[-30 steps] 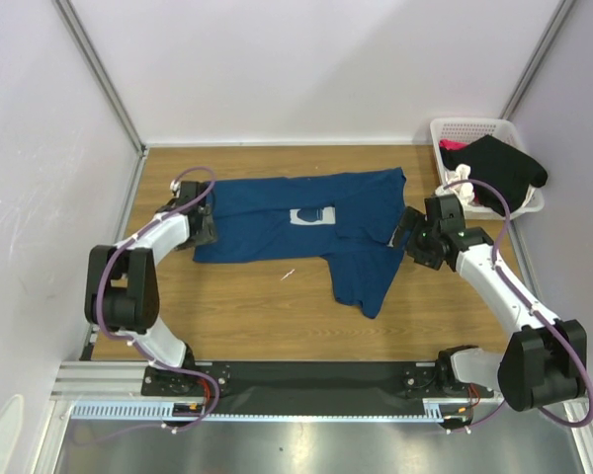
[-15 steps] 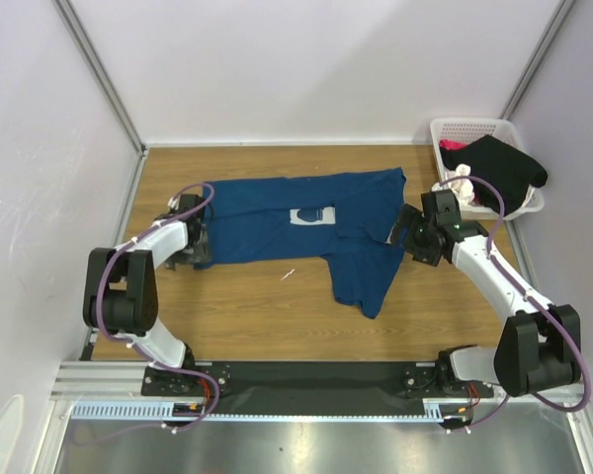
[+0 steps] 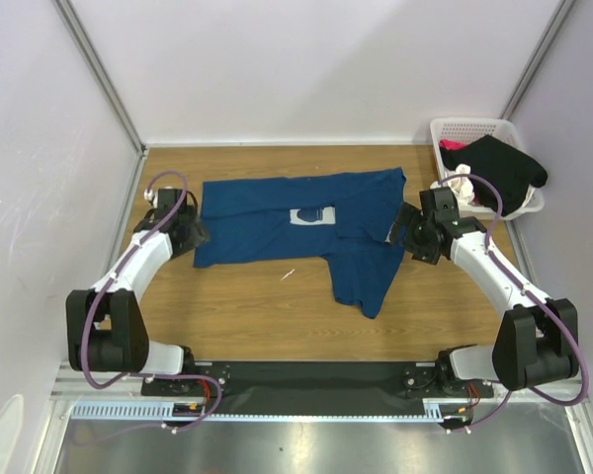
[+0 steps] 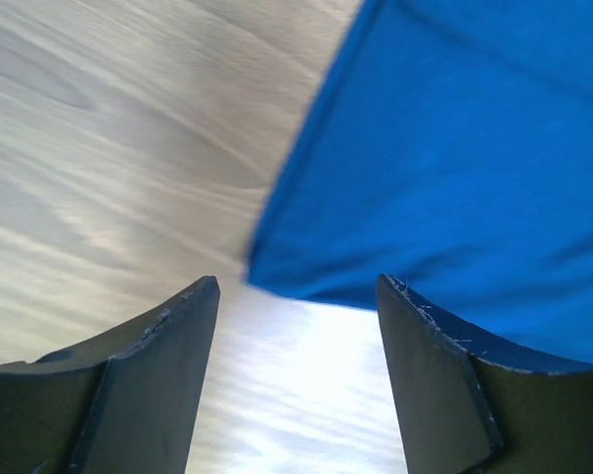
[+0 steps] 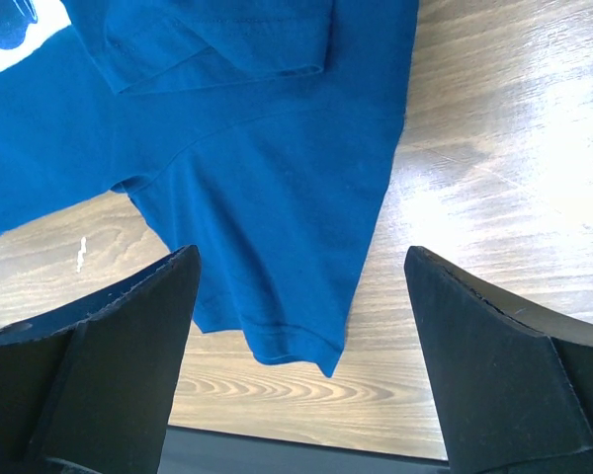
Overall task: Fold and stack the t-shirts
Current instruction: Fold the tshirt
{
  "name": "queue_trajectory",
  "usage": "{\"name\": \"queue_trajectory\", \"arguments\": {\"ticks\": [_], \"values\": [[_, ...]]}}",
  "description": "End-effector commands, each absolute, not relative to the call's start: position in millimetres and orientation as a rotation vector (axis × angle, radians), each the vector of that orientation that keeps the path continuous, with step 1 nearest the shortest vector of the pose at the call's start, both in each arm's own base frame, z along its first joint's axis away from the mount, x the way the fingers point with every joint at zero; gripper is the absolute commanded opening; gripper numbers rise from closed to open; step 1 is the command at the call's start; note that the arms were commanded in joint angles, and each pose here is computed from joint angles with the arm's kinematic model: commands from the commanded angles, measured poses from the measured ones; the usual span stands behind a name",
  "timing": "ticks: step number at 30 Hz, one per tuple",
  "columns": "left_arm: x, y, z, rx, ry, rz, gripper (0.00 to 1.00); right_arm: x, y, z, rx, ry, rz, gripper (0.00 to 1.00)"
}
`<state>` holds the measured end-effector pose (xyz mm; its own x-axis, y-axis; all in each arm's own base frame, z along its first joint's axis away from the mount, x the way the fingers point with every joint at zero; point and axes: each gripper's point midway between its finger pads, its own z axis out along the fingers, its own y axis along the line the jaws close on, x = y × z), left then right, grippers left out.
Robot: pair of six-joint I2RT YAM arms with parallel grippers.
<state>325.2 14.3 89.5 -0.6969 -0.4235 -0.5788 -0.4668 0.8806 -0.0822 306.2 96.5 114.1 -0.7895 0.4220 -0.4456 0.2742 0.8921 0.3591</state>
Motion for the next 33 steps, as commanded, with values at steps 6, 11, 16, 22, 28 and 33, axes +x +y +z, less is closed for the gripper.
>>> {"name": "queue_trajectory", "arguments": {"ticks": [6,11,16,22,28,33], "values": [[323.3,-17.4,62.2,-0.981,2.324,-0.191,0.68,314.4,96.4,124.3,0.515,2.496,0.380,0.90],[315.7,-13.4,46.9,-1.076,2.303,-0.162,0.64,309.6,96.5,121.6,0.524,2.509,0.379,0.90],[316.6,-6.1,41.4,-1.121,2.255,-0.134,0.63,305.0,96.1,119.6,0.535,2.521,0.384,0.86],[325.0,-0.7,30.2,-1.158,2.237,-0.100,0.56,293.5,95.0,113.8,0.551,2.556,0.375,0.84],[327.2,4.2,32.1,-1.166,2.210,-0.092,0.44,277.6,90.4,109.6,0.587,2.584,0.351,0.83],[326.1,5.0,26.4,-1.181,2.205,-0.089,0.22,254.9,89.3,98.3,0.634,2.643,0.347,0.81]]}}
